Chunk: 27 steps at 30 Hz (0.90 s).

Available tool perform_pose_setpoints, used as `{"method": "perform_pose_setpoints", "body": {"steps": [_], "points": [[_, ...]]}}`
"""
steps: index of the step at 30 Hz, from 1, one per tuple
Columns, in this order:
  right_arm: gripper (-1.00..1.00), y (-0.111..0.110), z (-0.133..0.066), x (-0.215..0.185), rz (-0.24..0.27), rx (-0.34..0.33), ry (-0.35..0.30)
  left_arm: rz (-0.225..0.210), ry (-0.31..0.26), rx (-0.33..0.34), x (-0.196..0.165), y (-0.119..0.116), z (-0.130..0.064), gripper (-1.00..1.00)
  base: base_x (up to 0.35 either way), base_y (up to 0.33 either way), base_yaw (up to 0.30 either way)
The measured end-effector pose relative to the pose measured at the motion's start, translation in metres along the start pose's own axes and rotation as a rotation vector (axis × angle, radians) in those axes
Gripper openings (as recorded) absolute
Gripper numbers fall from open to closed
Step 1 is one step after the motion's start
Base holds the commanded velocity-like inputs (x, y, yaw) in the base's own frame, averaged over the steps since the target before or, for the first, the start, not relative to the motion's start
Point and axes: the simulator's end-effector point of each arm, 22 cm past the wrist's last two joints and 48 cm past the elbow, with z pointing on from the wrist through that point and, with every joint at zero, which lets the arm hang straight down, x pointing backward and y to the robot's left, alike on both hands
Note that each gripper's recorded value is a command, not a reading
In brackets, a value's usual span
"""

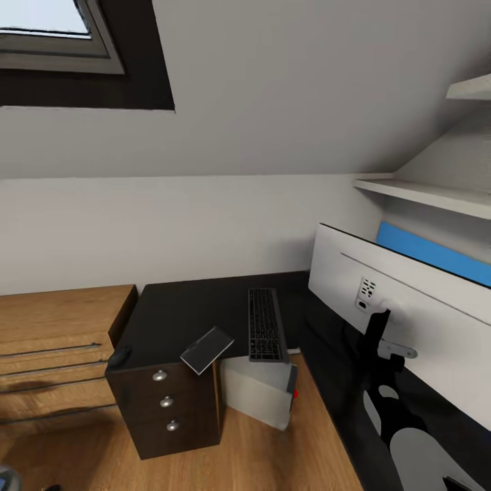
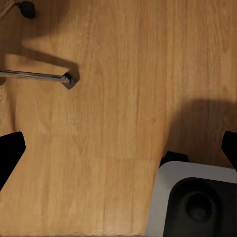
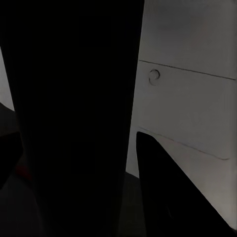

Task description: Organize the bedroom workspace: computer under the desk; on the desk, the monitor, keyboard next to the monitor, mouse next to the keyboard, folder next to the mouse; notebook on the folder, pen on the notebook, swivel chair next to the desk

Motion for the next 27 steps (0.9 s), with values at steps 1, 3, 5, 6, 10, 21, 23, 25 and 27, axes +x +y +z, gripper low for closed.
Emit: {"method": "perform_pose_setpoints", "body": {"steps": [1, 3, 5, 6, 10, 21, 23, 25, 27], "points": [[-1.0, -0.0001, 0.0001, 0.0, -0.004, -0.001, 0.001, 0.0, 0.0, 0.0, 0.0, 0.0, 0.0, 1.0, -0.257, 0.0, 0.0], [-1.0, 0.0003, -0.0001, 0.0001, -0.004, -0.001, 0.0, 0.0, 0.0, 0.0, 0.0, 0.0001, 0.0, 1.0, -0.257, 0.0, 0.0], [-1.0, 0.0001, -0.0001, 0.0001, -0.002, -0.001, 0.0, 0.0, 0.0, 0.0, 0.0, 0.0002, 0.0, 1.0, -0.255, 0.0, 0.0], [-1.0, -0.0001, 0.0001, -0.0001, -0.004, -0.001, 0.0, 0.0, 0.0, 0.0, 0.0, 0.0001, 0.0, 1.0, -0.247, 0.0, 0.0], [-1.0, 0.0003, -0.0001, -0.0004, -0.003, -0.003, 0.0, 0.0, 0.0, 0.0, 0.0, 0.0003, -0.0001, 1.0, -0.086, 0.0, 0.0], [-1.0, 0.0009, -0.0007, -0.0076, 0.006, -0.006, -0.038, -0.001, 0.0, -0.001, 0.0, 0.0004, 0.0, 1.0, -0.082, 0.0, 0.0], [-1.0, -0.0005, -0.0006, -0.0079, 0.013, -0.001, -0.039, -0.001, 0.0, -0.001, 0.0, 0.0004, 0.0, 1.0, -0.269, 0.0, 0.0], [-1.0, 0.0003, -0.0007, -0.0078, 0.01, -0.004, -0.039, -0.001, 0.0, -0.001, 0.0, 0.0003, 0.0, 1.0, -0.282, 0.0, 0.0], [-1.0, 0.0004, -0.0007, -0.0078, 0.01, -0.004, -0.039, -0.001, 0.0, -0.001, 0.0, 0.0003, 0.0, 1.0, -0.29, 0.0, 0.0]]}}
